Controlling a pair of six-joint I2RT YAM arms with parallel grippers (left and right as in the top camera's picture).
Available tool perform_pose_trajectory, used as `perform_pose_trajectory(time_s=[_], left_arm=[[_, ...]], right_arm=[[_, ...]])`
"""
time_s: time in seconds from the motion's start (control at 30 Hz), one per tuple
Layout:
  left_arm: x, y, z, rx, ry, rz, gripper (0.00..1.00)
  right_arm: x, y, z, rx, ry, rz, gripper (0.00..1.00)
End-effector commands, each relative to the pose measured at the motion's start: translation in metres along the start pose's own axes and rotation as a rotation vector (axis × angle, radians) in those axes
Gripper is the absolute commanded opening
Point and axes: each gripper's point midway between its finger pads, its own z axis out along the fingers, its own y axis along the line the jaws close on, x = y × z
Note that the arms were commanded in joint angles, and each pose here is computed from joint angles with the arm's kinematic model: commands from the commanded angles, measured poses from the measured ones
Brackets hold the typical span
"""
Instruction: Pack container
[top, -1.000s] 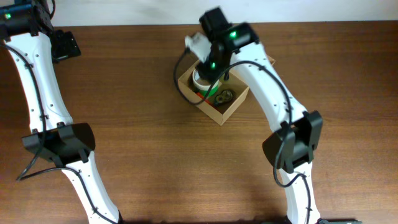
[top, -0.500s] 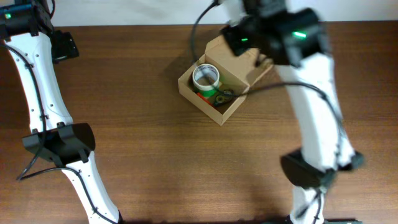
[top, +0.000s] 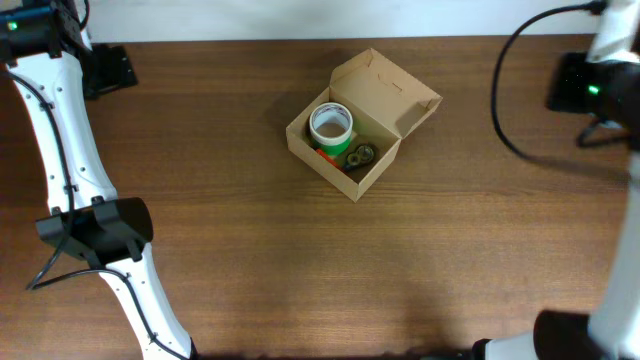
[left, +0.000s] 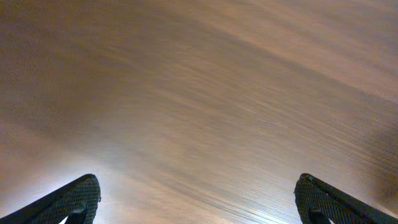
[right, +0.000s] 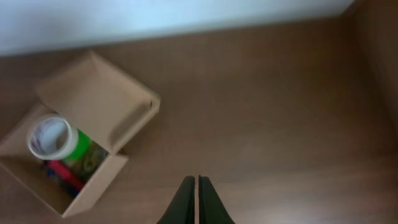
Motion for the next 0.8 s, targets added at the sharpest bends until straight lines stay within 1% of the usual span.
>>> perform_pose_trajectory(time_s=[0.0,0.03,0.07,0.1,0.13,0.17,0.2,0.23,0.37,0.47,0.63,0.77], left_arm=[[0.003,-0.036,-0.007,0.212,0.017,0.012,1.00],[0.003,-0.040,-0.007,0.230,0.016,0.014,0.99],[0.003,-0.043,-0.008,0.243,0.014,0.018,0.95],[0.002,-0.047,-0.008,0.251,0.008,0.024,0.75],[0.001,-0.050,-0.008,0.255,0.005,0.034,0.61],[0.001,-0.056,-0.009,0.265,-0.002,0.067,0.53],[0.002,-0.063,-0.010,0.281,-0.008,0.108,0.49],[0.003,-0.071,-0.012,0.303,-0.013,0.155,0.35],[0.011,-0.104,-0.013,0.352,-0.014,0.272,0.02],[0.022,-0.129,-0.008,0.360,0.004,0.351,0.02],[0.040,-0.158,0.010,0.326,0.043,0.424,0.02],[0.054,-0.178,0.023,0.334,0.077,0.463,0.02]], right_arm=[[0.048,0.011,0.097,-0.121,0.265,0.095,0.04],[0.060,0.011,0.122,-0.118,0.309,0.120,0.04],[0.068,0.011,0.139,-0.120,0.336,0.141,0.04],[0.078,0.013,0.161,-0.129,0.369,0.168,0.04],[0.085,0.015,0.178,-0.138,0.393,0.185,0.04],[0.091,0.016,0.193,-0.144,0.413,0.209,0.04],[0.096,0.018,0.206,-0.149,0.433,0.237,0.04],[0.100,0.020,0.220,-0.159,0.452,0.265,0.04],[0.112,0.036,0.253,-0.246,0.505,0.324,0.04],[0.115,0.044,0.269,-0.293,0.511,0.334,0.04],[0.102,0.056,0.288,-0.367,0.454,0.366,0.04],[0.094,0.069,0.303,-0.401,0.413,0.387,0.04]])
